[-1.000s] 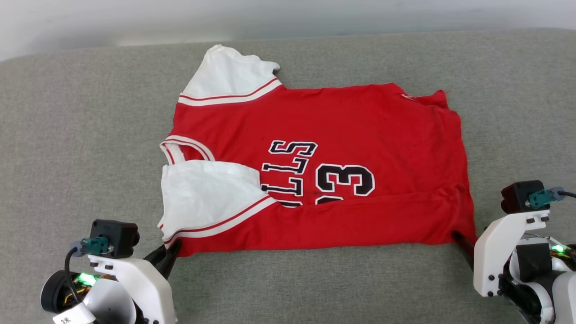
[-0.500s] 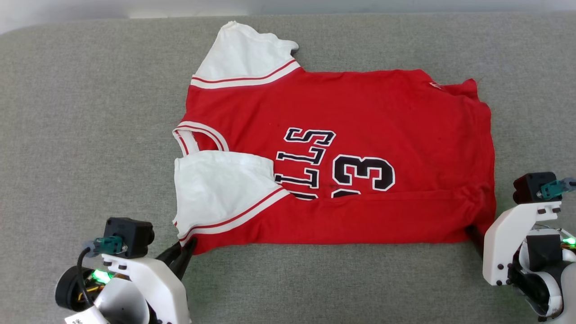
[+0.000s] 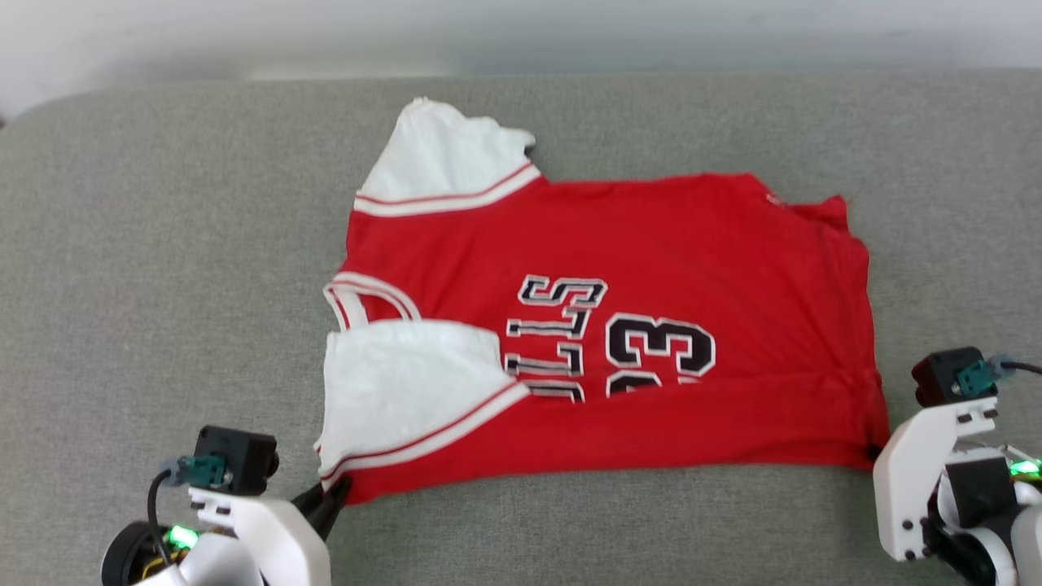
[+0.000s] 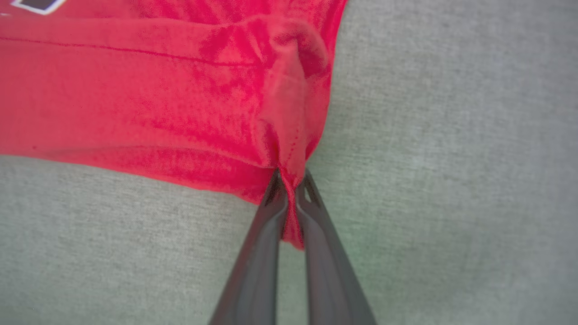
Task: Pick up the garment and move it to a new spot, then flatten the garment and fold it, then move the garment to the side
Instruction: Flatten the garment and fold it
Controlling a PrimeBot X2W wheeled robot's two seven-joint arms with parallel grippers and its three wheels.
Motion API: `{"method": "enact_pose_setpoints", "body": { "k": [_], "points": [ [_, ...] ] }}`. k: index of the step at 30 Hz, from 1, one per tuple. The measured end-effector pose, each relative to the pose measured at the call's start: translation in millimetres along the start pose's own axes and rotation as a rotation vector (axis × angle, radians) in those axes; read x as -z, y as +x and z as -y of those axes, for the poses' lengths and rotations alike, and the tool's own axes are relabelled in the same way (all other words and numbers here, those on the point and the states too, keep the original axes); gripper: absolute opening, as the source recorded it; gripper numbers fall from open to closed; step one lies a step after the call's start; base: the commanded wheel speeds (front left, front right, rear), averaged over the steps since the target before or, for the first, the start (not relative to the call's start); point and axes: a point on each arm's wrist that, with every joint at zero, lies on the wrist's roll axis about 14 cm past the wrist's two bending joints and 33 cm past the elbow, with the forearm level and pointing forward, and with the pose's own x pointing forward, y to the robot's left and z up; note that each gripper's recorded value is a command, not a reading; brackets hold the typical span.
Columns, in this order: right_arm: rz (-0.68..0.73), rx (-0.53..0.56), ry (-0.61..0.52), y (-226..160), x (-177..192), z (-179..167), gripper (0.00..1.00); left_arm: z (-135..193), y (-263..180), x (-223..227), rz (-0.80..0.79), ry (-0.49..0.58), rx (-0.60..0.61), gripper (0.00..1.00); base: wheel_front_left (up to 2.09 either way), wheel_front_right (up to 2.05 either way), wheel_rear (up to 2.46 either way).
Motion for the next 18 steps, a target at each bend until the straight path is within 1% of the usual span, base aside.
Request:
{"method": "enact_pose_setpoints", "body": {
  "k": [2,5,9,14,18],
  "points": [
    [0.005,0.012,-0.014,-9.4,3.8,3.9,0.00,0.7,-6.8,4.5,-0.005,-0.002,-0.003,0.00,0.00,0.00,0.00],
    [0.031,0.005,-0.007,-24.4,5.0,1.8,0.00,1.3,-19.4,12.7,-0.015,0.001,-0.010,0.00,0.00,0.00,0.00],
    [0.068,0.018,0.014,-43.1,8.1,7.5,0.00,5.8,-36.0,28.6,-0.045,0.006,-0.009,0.00,0.00,0.00,0.00],
    [0.054,0.030,0.071,-57.1,32.3,13.3,0.00,17.0,-51.6,51.8,-0.094,-0.012,0.014,0.00,0.00,0.00,0.00],
    [0.026,0.035,0.116,-62.3,52.8,14.7,0.00,18.2,-57.1,67.7,-0.133,-0.013,0.013,0.00,0.00,0.00,0.00]
  ]
}}
